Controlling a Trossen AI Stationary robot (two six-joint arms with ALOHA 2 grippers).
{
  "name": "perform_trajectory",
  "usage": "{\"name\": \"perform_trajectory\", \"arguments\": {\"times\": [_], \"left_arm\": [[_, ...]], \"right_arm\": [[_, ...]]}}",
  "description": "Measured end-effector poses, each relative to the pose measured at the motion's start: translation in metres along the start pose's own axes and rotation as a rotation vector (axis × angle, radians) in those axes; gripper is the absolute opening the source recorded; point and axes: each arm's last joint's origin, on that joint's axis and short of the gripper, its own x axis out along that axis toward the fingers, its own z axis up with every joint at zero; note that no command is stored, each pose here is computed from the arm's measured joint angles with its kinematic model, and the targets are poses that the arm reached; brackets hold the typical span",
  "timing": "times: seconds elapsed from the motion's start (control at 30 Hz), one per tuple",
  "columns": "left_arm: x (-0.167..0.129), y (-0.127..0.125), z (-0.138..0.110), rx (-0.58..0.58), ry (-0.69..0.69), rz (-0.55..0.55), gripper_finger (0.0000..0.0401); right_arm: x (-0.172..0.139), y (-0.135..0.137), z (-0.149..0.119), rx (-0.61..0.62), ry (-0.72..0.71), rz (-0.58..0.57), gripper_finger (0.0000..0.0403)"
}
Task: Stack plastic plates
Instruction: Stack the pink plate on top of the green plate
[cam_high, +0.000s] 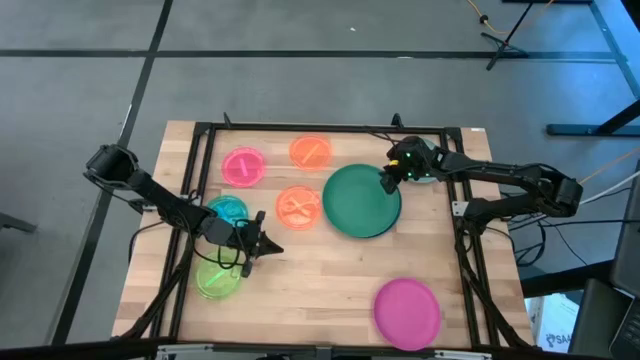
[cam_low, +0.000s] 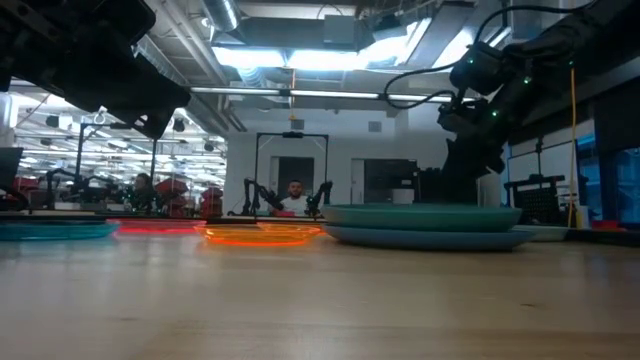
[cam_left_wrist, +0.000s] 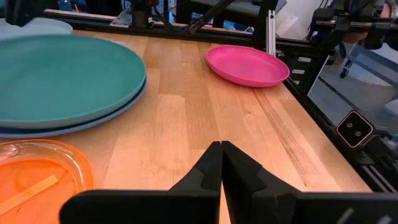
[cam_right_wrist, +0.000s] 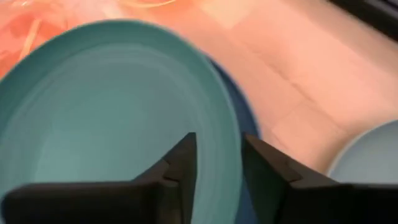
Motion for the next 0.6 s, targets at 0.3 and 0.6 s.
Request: {"name": "perform_trajectory", "arguments": {"times": [0.3,0.6], "left_arm": [[0.0,0.0,0.001,-0.001,-0.006,0.001,0.0],[0.0,0.0,0.002,-0.006,-0.02,-0.002,0.0]], "right_arm": [[-0.029,0.039,0.008,-0.1,0.111,0.125,0.0148],[-0.067,0.136,-0.04,-0.218,0.243,0.362,0.0139]]}}
